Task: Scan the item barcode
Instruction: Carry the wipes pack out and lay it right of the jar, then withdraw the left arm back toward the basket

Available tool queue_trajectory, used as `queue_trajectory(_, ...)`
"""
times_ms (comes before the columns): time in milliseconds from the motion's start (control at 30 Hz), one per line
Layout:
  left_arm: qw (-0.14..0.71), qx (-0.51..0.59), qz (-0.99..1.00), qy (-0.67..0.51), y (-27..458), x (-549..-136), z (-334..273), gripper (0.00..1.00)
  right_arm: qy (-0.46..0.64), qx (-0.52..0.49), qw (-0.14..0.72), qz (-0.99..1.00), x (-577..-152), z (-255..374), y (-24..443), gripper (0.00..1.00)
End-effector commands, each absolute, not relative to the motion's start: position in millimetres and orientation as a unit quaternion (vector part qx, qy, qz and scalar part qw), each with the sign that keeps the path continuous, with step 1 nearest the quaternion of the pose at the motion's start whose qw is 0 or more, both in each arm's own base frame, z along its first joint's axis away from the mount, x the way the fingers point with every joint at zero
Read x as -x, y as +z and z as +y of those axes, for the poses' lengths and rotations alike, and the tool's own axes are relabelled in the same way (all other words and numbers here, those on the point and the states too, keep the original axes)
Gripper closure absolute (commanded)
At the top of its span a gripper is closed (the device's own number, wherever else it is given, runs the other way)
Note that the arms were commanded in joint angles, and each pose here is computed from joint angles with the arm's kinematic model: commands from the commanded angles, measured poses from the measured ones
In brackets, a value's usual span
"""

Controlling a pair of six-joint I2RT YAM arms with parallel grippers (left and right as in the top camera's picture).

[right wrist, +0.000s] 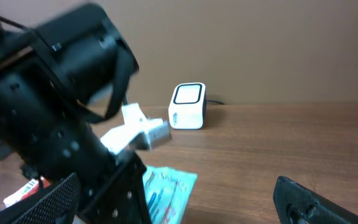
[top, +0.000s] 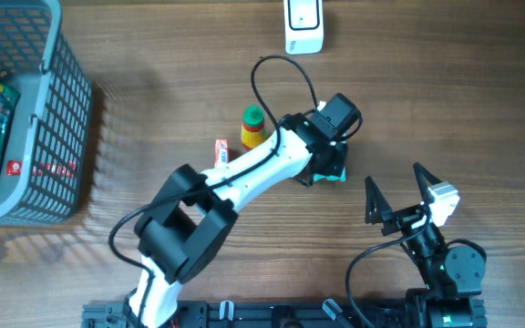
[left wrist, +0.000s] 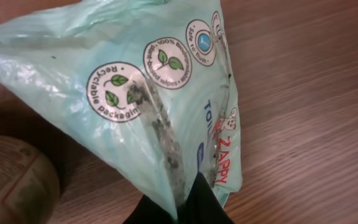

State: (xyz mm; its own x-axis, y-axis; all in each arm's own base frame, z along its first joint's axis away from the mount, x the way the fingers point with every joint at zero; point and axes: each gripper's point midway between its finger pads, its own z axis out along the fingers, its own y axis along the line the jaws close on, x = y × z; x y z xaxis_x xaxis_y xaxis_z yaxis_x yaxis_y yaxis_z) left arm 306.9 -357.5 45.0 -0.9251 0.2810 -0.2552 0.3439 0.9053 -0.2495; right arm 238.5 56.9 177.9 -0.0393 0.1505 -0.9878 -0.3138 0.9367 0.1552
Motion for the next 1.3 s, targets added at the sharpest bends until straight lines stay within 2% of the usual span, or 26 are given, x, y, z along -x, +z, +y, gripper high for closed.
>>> queue_trajectory(0, 0.102, -0.166, 0.972, -0.133, 38.2, -305.9, -353.1, 0.92, 0.164, 0.062, 0.695, 0.698, -238.2, 56.8, 179.7, 0.00)
queue_trajectory(133, 0.088, -0.167, 0.974, -0.122, 35.6, -299.4, -347.8, 0.85, 0.164, 0.061, 0.695, 0.698, -238.2, 56.7, 179.7, 0.00)
queue_trajectory(233, 0.091, -0.167, 0.974, -0.125, 38.9, -300.0, -348.4, 0.69, 0.164, 0.062, 0.695, 0.698, -238.2, 56.8, 179.7, 0.00)
queue_trajectory(300, 0.098, -0.167, 0.973, -0.130, 45.3, -301.8, -350.4, 0.64, 0.164, 0.062, 0.695, 0.698, -238.2, 56.8, 179.7, 0.00)
queue_trajectory(667, 0.194, -0.159, 0.955, -0.159, 127.3, -317.9, -348.7, 0.64, 0.164, 0.061, 0.694, 0.698, -238.3, 56.8, 179.3, 0.01)
queue_trajectory(833, 0.288, -0.141, 0.936, -0.147, 192.1, -330.2, -327.0, 0.62, 0.164, 0.061, 0.694, 0.698, -238.3, 56.8, 179.3, 0.00)
queue_trajectory(1033, 0.428, -0.073, 0.899, -0.064, 284.0, -341.1, -253.1, 0.55, 0.164, 0.061, 0.694, 0.698, -238.3, 56.8, 179.3, 0.00)
queue_trajectory(1100, 0.481, -0.020, 0.875, -0.048, 327.8, -342.3, -210.0, 0.45, 0.164, 0.061, 0.694, 0.698, -238.3, 56.8, 179.3, 0.00)
queue_trajectory(1200, 0.535, 0.062, 0.841, -0.040, 377.4, -342.1, -142.5, 0.39, 0.164, 0.061, 0.694, 0.698, -238.3, 56.8, 179.3, 0.00)
queue_trajectory(1267, 0.562, 0.127, 0.817, -0.025, 402.0, -340.7, -86.9, 0.31, 0.164, 0.061, 0.694, 0.698, -238.4, 56.8, 179.3, 0.00)
